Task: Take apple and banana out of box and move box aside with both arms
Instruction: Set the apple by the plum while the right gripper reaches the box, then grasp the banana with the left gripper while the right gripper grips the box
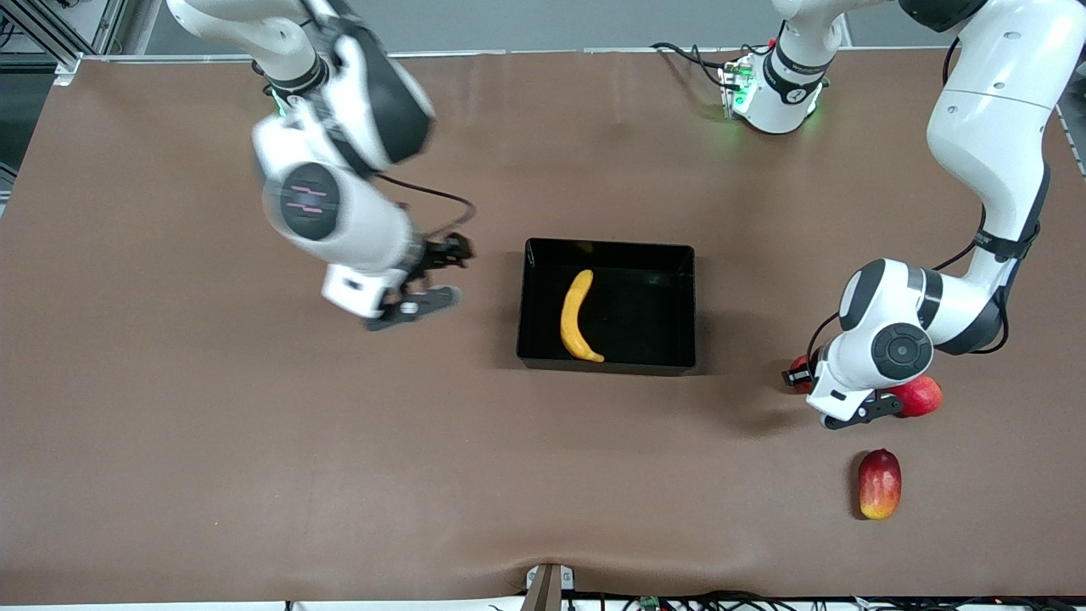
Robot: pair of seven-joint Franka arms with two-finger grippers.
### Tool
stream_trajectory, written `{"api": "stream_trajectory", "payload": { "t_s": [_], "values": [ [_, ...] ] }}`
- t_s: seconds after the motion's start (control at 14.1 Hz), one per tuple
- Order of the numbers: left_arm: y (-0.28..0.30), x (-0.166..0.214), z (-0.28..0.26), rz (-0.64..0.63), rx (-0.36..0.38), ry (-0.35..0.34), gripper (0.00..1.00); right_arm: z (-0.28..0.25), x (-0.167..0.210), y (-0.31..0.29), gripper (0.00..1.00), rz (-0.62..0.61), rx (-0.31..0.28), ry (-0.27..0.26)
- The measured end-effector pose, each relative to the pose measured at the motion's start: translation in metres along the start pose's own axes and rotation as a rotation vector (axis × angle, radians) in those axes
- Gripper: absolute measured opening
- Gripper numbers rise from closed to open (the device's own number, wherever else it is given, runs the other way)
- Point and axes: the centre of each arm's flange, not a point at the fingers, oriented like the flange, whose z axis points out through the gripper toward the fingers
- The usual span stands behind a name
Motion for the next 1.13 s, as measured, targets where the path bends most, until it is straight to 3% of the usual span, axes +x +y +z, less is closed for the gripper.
{"api": "stream_trajectory", "payload": {
  "t_s": [0.14,0.21,0.35,0.5,0.71,0.85,0.99,1.13],
  "values": [
    [0.002,0.000,-0.002,0.002,-0.006,0.007,0.71,0.035,0.001,-0.029,1.00,-0.011,-0.017,-0.022],
    [0.003,0.001,-0.005,0.003,-0.009,0.013,0.81,0.047,0.002,-0.040,1.00,-0.015,-0.019,-0.013],
    [0.008,0.002,-0.024,0.008,-0.017,0.039,1.00,0.071,0.004,-0.053,1.00,-0.024,-0.008,0.053],
    [0.027,-0.011,-0.066,0.042,-0.018,0.055,1.00,0.108,0.000,-0.069,1.00,-0.023,0.002,0.122],
    [0.082,-0.054,-0.131,0.118,-0.049,0.075,1.00,0.147,-0.016,-0.092,1.00,0.030,-0.008,0.122],
    [0.113,-0.079,-0.148,0.171,-0.075,0.079,1.00,0.161,-0.021,-0.107,1.00,0.081,-0.003,0.142],
    [0.142,-0.101,-0.150,0.226,-0.089,0.072,1.00,0.183,-0.021,-0.118,1.00,0.111,0.018,0.211],
    [0.173,-0.124,-0.147,0.284,-0.093,0.065,1.00,0.199,-0.021,-0.115,0.80,0.123,0.020,0.235]
  ]
}}
